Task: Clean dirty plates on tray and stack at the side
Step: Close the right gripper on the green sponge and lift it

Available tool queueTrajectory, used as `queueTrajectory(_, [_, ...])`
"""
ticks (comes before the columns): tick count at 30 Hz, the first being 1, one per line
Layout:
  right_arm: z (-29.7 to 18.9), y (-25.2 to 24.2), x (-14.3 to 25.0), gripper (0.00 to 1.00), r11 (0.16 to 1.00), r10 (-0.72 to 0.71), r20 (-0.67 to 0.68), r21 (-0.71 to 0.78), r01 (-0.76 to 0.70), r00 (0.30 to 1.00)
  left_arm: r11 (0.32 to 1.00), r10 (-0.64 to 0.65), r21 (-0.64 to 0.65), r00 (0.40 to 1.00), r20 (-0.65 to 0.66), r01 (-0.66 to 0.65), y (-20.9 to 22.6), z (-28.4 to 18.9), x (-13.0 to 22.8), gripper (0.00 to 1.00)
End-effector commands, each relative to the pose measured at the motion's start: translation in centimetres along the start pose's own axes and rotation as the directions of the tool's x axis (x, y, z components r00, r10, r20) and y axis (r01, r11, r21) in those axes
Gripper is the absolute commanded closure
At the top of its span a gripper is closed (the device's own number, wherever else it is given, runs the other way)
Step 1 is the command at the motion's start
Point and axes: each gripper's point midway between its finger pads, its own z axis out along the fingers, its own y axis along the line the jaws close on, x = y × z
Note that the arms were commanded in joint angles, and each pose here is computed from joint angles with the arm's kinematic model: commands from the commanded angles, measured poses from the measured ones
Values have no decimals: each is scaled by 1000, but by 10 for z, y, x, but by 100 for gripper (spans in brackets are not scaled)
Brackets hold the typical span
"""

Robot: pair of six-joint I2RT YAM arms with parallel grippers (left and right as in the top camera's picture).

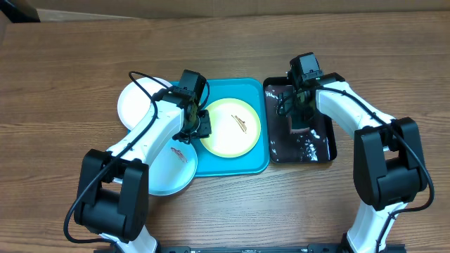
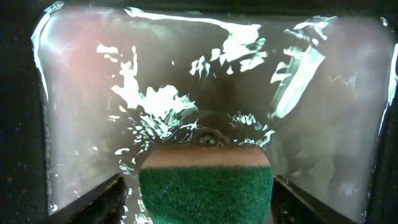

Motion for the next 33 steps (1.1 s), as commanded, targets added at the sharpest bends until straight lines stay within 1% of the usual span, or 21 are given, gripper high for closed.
queueTrajectory(1, [2,-2,-1,71,1000,14,2,3,-14,1000,1000,-23,-7,1000,-12,23,2,4,2,61])
queueTrajectory(2, [2,-2,-1,86,1000,14,2,3,-14,1000,1000,-23,-7,1000,-12,23,2,4,2,61])
queueTrajectory(3, [2,-2,-1,87,1000,14,2,3,-14,1000,1000,-23,-7,1000,-12,23,2,4,2,61])
queueTrajectory(4, [2,-2,-1,75,1000,14,4,2,-14,1000,1000,-23,-7,1000,-12,23,2,4,2,61])
queueTrajectory(5, [1,-2,-3,51,1000,15,8,2,-15,1000,1000,-23,-7,1000,-11,23,2,4,2,61])
queueTrajectory(6, [-2,-1,-6,22,1000,15,15,0,-15,1000,1000,-23,-7,1000,-8,23,2,4,1,61])
queueTrajectory(7, [-7,-1,-10,11,1000,16,20,-3,-16,1000,1000,-22,-8,1000,-5,22,2,4,0,60])
queueTrajectory(10, [-29,2,-20,11,1000,16,20,-9,-16,1000,1000,-22,-5,1000,-1,22,1,4,-1,60])
queueTrajectory(12, [-45,1,-19,11,1000,15,-4,-5,-15,1000,1000,-22,-6,1000,-1,22,1,4,-1,60])
queueTrajectory(14, [-52,-1,-10,12,1000,14,-46,3,-14,999,1000,-22,-6,1000,-2,22,1,4,0,60])
queueTrajectory(17, [-49,-4,9,12,1000,13,-116,15,-11,993,1000,-23,-6,1000,-2,23,1,4,0,60])
queueTrajectory(19, [-43,-5,17,0,1000,13,-134,18,-11,991,1000,-23,-6,1000,-2,23,1,4,0,60])
queueTrajectory(23, [-36,-4,22,0,1000,12,-140,12,-11,990,1000,-22,-6,1000,-2,22,1,4,0,60])
queueTrajectory(24, [-36,-4,22,2,1000,12,-138,12,-11,990,1000,-22,-6,1000,-3,22,1,4,0,60])
queueTrajectory(25, [-36,-4,21,14,1000,12,-136,11,-11,991,1000,-22,-7,1000,-3,22,2,4,0,60])
queueTrajectory(26, [-36,-4,21,32,1000,13,-132,10,-12,991,1000,-22,-7,1000,-4,22,2,4,0,60])
queueTrajectory(27, [-36,-4,20,39,1000,17,-131,11,-15,991,1000,-22,-7,1000,-4,22,2,4,0,60])
queueTrajectory(28, [-35,-4,21,43,1000,17,-133,11,-16,991,1000,-22,-7,1000,-4,22,2,4,0,60])
queueTrajectory(29, [-34,-4,23,43,1000,16,-137,12,-14,990,1000,-22,-7,1000,-4,22,2,4,0,60])
queueTrajectory(33, [-28,-3,28,39,1000,11,-142,12,-9,990,1000,-22,-6,1000,-5,22,2,4,0,60])
